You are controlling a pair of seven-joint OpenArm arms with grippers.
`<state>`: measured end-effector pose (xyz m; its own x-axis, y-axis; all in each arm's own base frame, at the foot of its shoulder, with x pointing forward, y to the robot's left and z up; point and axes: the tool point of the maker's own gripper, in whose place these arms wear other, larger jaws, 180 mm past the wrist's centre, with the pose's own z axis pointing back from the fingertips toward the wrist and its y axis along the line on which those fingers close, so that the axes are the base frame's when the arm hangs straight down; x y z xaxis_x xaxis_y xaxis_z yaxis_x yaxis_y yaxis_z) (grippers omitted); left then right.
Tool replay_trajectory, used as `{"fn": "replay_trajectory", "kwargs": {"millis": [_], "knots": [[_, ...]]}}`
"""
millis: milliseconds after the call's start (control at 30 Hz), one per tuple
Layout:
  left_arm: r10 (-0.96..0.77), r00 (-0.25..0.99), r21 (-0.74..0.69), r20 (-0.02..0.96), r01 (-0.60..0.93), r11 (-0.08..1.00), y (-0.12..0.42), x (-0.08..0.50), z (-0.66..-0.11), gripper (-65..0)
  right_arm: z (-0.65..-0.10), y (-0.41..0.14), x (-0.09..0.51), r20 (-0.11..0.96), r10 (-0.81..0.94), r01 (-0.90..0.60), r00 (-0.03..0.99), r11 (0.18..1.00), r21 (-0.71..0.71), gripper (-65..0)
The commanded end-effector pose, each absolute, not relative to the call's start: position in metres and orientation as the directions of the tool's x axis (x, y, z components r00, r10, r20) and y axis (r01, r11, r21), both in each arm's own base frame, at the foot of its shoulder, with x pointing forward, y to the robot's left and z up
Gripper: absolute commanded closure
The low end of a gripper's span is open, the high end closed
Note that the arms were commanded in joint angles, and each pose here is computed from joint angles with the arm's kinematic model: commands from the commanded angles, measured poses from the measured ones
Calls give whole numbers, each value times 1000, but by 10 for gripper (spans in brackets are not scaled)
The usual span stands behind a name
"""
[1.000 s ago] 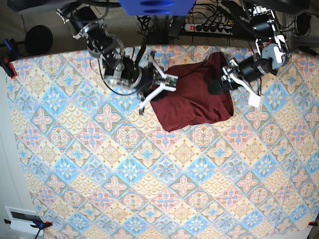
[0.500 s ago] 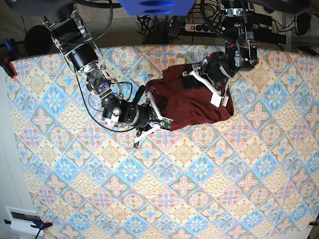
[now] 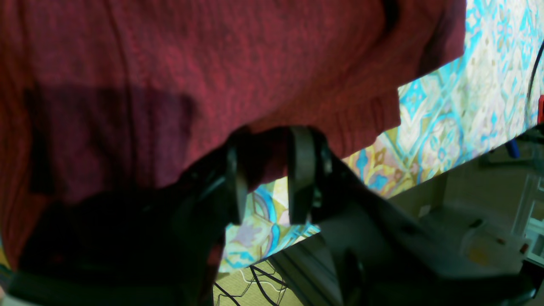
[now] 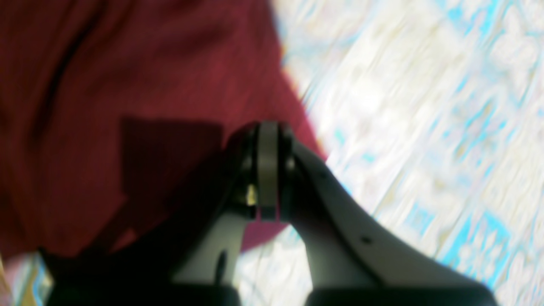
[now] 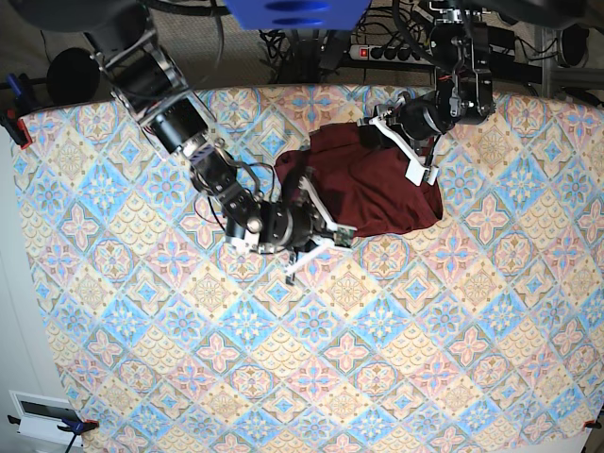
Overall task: Layout the t-shirt on the table in an organized manner, then fold the t-shirt properly
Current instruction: 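Grip opposite bundle edges with both grippers and rotate the bundle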
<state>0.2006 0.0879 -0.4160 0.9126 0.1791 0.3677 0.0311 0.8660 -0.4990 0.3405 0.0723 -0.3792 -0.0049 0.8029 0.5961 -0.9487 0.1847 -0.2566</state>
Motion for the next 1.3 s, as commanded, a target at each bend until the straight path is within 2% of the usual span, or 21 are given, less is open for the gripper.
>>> {"fn": "replay_trajectory", "kwargs": {"millis": [0,333,433,567,733,867,1067,1267], "knots": [[176,904,-486,389,39,873,92,205,-413,-141,-369,81,350,620,784,-945,-12,194,-263,-5],[173,903,-485,394,44,874,93,206,-411,-141,-416,53,375,534,833,-955,141,257,-150,-5],[159,903,-469,399,52,881,98,207,-411,-141,-415,44,384,524,839,-951,149,267,-158,-6],[157,888,-466,431,70,882,98,222,-403,-141,-426,4,392,445,879,-939,170,281,-197,-5],[145,851,-444,505,112,889,104,254,-384,-141,-434,-37,394,375,905,-929,201,297,-220,-4],[143,820,-430,554,135,892,105,279,-369,-142,-442,-60,376,324,925,-931,200,283,-231,-4],[165,815,-446,555,124,886,107,302,-369,-142,-448,-65,339,290,943,-942,164,237,-236,-4],[140,793,-438,592,171,883,101,294,-349,-142,-464,-85,305,210,962,-954,176,219,-207,-4]]}}
